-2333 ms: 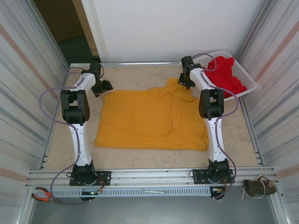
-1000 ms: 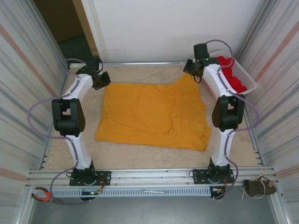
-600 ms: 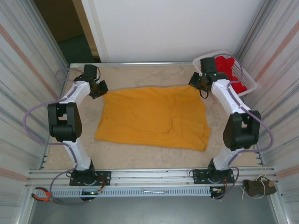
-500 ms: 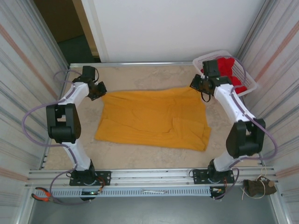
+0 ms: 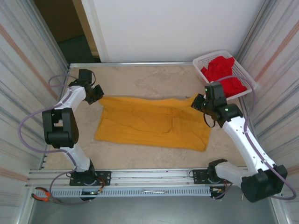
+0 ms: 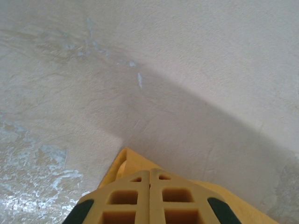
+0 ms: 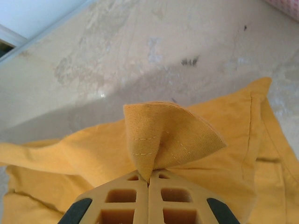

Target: Fold the inside-out t-shirt

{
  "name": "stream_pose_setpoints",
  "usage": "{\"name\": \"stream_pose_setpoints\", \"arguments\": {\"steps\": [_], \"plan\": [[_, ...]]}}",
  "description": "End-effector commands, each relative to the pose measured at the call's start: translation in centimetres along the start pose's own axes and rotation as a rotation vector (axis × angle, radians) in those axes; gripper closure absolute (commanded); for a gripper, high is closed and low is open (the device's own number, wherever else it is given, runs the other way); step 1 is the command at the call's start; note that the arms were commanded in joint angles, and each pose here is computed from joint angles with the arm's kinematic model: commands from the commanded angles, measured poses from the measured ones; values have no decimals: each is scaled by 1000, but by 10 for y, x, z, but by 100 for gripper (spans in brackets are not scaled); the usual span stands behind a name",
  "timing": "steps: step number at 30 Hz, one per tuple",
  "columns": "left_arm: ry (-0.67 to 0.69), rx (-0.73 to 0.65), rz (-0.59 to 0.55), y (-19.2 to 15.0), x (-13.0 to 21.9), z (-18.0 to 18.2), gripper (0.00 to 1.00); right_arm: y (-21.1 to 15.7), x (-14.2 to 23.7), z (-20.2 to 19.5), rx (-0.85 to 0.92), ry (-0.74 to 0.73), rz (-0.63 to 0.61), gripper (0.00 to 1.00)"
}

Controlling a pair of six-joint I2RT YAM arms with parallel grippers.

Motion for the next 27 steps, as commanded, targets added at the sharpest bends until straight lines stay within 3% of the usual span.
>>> {"name": "stream_pose_setpoints", "arguments": {"steps": [1, 14, 17, 22, 24, 27], "plan": [[32, 41, -20, -3, 12, 13, 100, -21, 4, -14, -46, -77, 15, 100], [93, 94, 8, -32, -2, 45, 100, -75, -8, -24, -36, -121, 94, 100], [109, 79, 12, -30, -11, 47, 91, -95, -14, -19, -15, -117, 129, 100], [104, 61, 0, -20, -8, 44, 57, -126, -3, -19, 25, -155, 186, 59], [88, 63, -46, -13, 8, 42, 47, -118, 12, -26, 14, -173, 127, 52], [44, 61, -93, -9, 33, 36, 40, -97, 22, -32, -20, -165, 53, 47]]}}
Point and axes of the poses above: each hand's point on the last joint's axis, 136 mm out from that joint toward the fingers, its own x axis back along the fingers, its own z axis along the line the jaws close on, y = z × x, the point moved 3 cm from there along x, back along the fingers, and after that the axes turned 12 degrees about x, right-handed, at the moved point
